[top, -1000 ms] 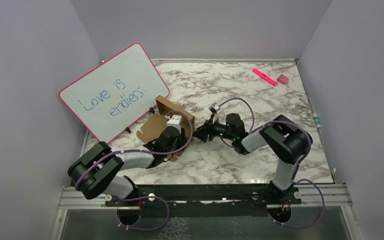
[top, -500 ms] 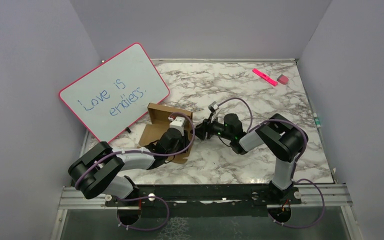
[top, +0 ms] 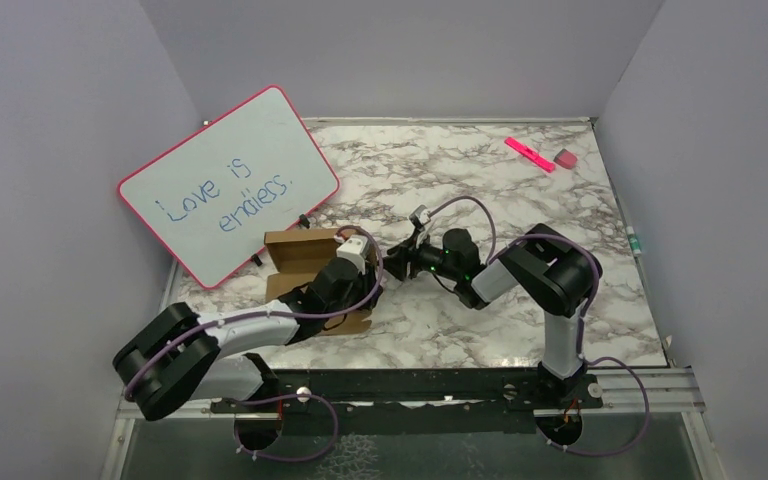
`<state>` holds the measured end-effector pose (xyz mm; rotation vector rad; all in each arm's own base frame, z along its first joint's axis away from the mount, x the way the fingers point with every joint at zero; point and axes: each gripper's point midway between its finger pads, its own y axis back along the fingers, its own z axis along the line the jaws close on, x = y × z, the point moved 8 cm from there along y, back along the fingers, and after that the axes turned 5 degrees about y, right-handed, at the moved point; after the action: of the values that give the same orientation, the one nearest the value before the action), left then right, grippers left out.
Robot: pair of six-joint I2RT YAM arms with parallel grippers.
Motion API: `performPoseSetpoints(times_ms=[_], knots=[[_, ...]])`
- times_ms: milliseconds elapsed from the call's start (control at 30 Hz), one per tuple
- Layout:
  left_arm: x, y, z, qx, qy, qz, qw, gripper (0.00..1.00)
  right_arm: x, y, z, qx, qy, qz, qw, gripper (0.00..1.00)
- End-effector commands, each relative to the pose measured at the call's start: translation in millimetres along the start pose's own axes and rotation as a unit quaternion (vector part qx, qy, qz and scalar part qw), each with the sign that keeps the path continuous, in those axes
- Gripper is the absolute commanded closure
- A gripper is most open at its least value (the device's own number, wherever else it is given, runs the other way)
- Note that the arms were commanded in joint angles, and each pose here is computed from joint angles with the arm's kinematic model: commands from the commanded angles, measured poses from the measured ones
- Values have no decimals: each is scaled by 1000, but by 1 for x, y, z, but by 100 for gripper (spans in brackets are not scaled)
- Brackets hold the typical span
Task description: Fold the paper box
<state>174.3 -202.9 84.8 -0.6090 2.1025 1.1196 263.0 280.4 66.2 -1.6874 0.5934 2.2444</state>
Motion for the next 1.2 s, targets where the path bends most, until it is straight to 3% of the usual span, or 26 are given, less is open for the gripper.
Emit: performPoseSetpoints(times_ms=[0, 233, 333, 667, 767, 967, 1167], knots=[[-25, 21, -10, -6, -13, -13, 1000, 59, -9, -12, 1, -26, 35, -24, 999, 50], [-73, 60, -25, -21, -20, -61, 998, 54, -4, -16, 5, -58, 37, -19, 997, 50], [-90, 74, -22, -63, -9, -80, 995, 52, -3, -14, 6, -65, 38, -19, 997, 50], [-159, 124, 51, -279, 57, -114, 952, 24, -5, -7, 12, -78, 36, -18, 996, 49], [-169, 131, 76, -314, 65, -107, 941, 20, -4, -5, 14, -82, 33, -21, 996, 49], [-179, 124, 118, -318, 86, -75, 941, 19, -5, -3, 17, -94, 29, -24, 995, 48], [-194, 101, 126, -280, 94, -72, 953, 20, -3, -1, 19, -101, 30, -25, 994, 48]])
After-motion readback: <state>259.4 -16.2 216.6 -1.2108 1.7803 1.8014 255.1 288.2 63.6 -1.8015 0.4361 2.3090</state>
